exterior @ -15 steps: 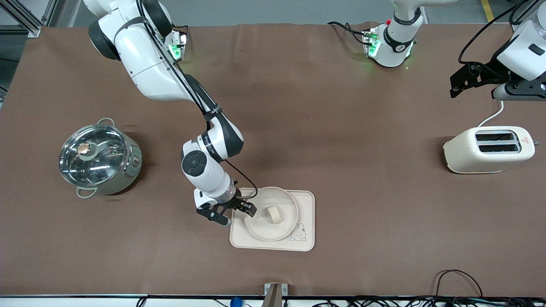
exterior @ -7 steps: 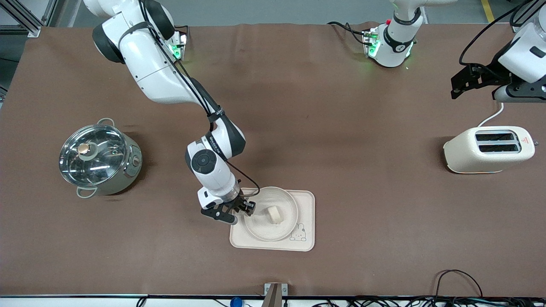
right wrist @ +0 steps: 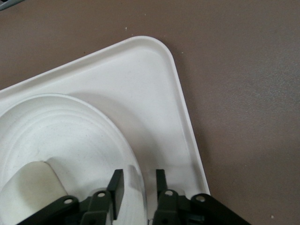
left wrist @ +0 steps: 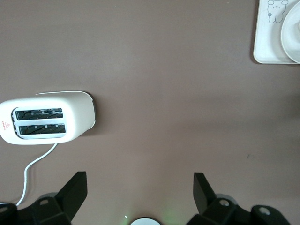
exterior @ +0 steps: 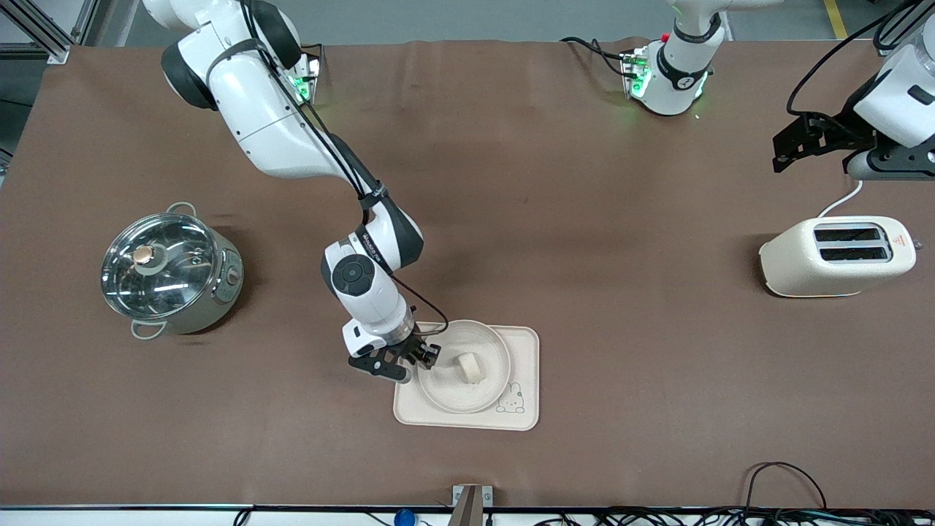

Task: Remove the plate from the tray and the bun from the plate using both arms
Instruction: 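Close the right gripper on the plate rim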

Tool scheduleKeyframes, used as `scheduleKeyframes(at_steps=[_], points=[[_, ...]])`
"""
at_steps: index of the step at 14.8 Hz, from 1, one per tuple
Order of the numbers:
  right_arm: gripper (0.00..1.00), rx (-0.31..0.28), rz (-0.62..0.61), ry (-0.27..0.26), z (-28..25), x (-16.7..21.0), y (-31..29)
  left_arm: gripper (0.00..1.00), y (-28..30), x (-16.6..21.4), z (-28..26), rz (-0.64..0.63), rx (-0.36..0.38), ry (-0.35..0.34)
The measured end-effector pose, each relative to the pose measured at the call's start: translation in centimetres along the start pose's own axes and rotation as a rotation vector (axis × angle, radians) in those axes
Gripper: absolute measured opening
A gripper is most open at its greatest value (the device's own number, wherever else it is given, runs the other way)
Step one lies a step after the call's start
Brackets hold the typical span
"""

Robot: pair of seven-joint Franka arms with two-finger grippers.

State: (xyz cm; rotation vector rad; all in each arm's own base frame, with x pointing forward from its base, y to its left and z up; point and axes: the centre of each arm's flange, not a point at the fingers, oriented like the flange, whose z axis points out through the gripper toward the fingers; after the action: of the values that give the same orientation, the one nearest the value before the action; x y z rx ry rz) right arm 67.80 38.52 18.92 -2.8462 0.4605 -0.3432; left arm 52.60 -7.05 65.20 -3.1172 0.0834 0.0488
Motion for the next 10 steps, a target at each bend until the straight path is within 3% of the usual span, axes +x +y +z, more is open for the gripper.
scheduleKeyframes(at_steps=[1,5,10], points=[[0.31,0.000,0.000,0.000,0.01,0.01,0.01,1.00,0.00,-0.01,-0.14,0.000,0.000,0.003],[0.15,-0.002,0.000,0.000,0.14,0.01,0.10,1.00,0.04,0.01,-0.23,0.001,0.000,0.005],[0.07,0.021,-0.004,0.022,-0.14,0.16,-0.23,1.00,0.43,-0.03,-0.59,0.008,-0.001,0.013]])
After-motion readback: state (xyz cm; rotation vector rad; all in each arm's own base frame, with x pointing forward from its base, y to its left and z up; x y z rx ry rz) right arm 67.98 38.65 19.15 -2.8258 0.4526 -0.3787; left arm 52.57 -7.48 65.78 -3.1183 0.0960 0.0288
